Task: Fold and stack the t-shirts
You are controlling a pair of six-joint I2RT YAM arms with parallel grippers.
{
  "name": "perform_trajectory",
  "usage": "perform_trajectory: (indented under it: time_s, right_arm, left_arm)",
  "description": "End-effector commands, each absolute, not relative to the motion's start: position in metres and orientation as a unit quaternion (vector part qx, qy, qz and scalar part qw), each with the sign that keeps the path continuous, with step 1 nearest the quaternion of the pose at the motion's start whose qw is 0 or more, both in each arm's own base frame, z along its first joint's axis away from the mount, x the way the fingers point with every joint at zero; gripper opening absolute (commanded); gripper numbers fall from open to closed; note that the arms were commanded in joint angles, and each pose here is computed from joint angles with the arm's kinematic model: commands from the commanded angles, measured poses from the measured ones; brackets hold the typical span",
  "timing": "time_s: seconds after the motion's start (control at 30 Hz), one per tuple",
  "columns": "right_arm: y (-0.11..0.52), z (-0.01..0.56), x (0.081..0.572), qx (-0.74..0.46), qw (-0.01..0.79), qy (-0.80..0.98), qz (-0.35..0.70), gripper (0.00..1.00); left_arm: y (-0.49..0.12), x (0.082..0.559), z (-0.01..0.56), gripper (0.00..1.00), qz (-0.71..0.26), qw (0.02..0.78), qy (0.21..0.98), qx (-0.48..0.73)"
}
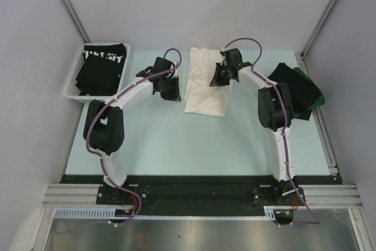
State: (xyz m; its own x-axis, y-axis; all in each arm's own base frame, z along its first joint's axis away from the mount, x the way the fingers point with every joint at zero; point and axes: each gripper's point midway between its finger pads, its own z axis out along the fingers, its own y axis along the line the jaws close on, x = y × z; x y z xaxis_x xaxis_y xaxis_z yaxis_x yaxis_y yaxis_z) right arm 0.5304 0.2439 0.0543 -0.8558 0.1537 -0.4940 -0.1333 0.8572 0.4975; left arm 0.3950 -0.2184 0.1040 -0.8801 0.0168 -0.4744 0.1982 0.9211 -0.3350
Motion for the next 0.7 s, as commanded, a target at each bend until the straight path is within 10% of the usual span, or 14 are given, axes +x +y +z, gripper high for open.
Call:
perform_trajectory:
  time_s: [0.0,0.67]
  right_arm:
    - [0.259,0.116,0.531,-0.011,0.324,0.898,0.296,0.00]
    - [0.278,0.082,0.503,-0.016,0.285,0.913,0.291,0.00]
  left_arm:
    - [-0.222,0.399,0.122,0.22,-0.210,0.261,0.941,0.057]
    - [-0.221,0.394,0.119,0.23,-0.210,0.257,0.941,0.071]
